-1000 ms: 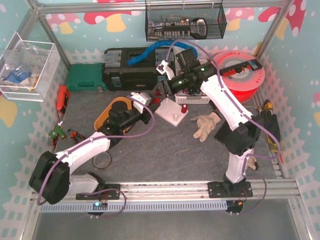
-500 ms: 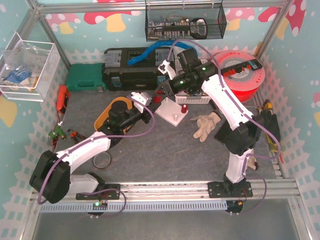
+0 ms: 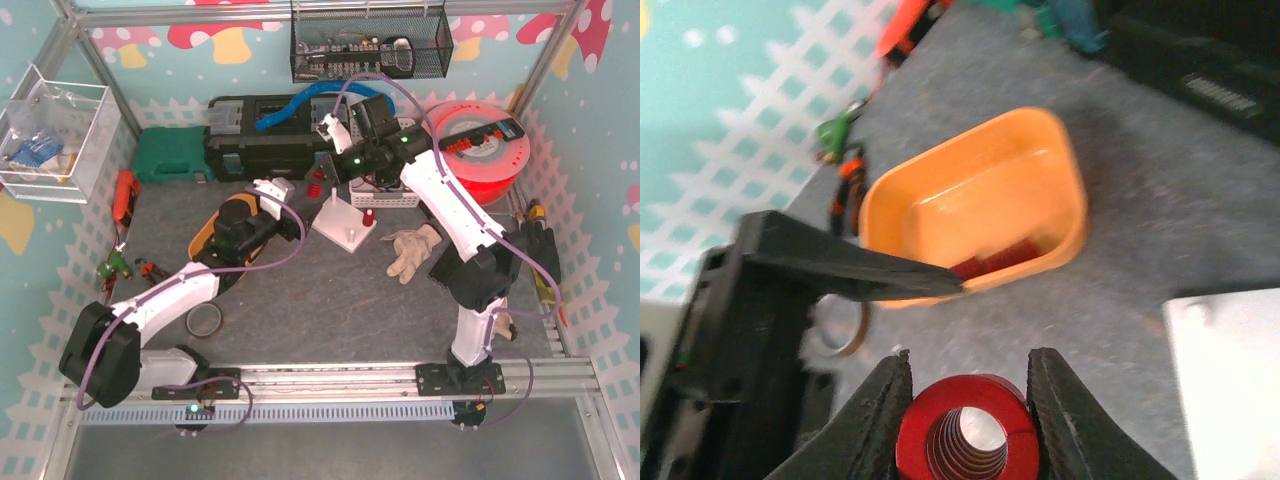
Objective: Install the large spring
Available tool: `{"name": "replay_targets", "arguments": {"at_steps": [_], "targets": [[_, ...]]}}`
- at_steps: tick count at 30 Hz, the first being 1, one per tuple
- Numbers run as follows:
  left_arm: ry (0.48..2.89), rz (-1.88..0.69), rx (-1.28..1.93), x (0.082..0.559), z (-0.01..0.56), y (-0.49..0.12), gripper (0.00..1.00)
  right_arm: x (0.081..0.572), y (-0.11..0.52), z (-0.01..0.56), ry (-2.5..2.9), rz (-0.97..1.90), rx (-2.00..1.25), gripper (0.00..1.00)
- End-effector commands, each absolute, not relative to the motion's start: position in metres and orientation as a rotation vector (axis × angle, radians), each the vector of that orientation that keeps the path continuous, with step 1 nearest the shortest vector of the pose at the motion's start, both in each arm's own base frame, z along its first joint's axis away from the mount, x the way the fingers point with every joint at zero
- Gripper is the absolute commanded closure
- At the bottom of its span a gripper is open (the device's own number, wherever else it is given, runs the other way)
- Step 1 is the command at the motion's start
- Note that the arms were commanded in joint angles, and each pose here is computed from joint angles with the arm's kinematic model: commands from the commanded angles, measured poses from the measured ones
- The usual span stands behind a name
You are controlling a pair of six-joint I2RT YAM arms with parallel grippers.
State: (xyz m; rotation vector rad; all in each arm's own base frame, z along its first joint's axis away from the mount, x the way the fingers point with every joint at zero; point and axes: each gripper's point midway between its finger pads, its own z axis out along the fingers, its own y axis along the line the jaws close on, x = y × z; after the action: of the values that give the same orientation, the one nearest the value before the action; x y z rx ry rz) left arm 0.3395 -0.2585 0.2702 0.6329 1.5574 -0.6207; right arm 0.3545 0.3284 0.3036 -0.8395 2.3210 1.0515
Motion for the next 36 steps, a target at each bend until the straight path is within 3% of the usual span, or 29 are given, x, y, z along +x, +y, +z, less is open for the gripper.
{"name": "replay_targets", "arguments": {"at_steps": [1, 11, 14, 21, 36], "targets": [[1.636, -0.623, 0.512, 0.347, 0.271, -0.237, 0.03, 0.413, 0.317, 0.304, 2.251, 0.791, -0.619, 1.0], [1.845, -0.496, 0.144, 0.361, 0.251, -0.174, 0.01, 0.502, 0.284, 0.257, 2.13, 0.315, -0.413, 1.0], [1.906, -0.455, 0.02, 0.367, 0.243, -0.151, 0.01, 0.513, 0.29, 0.246, 2.104, 0.3, -0.44, 1.0], [1.95, -0.374, -0.211, 0.369, 0.229, -0.108, 0.01, 0.523, 0.297, 0.201, 2.185, 0.321, -0.433, 1.0], [1.957, -0.331, -0.165, 0.369, 0.228, -0.106, 0.01, 0.515, 0.291, 0.162, 2.241, 0.316, -0.419, 1.0]]}}
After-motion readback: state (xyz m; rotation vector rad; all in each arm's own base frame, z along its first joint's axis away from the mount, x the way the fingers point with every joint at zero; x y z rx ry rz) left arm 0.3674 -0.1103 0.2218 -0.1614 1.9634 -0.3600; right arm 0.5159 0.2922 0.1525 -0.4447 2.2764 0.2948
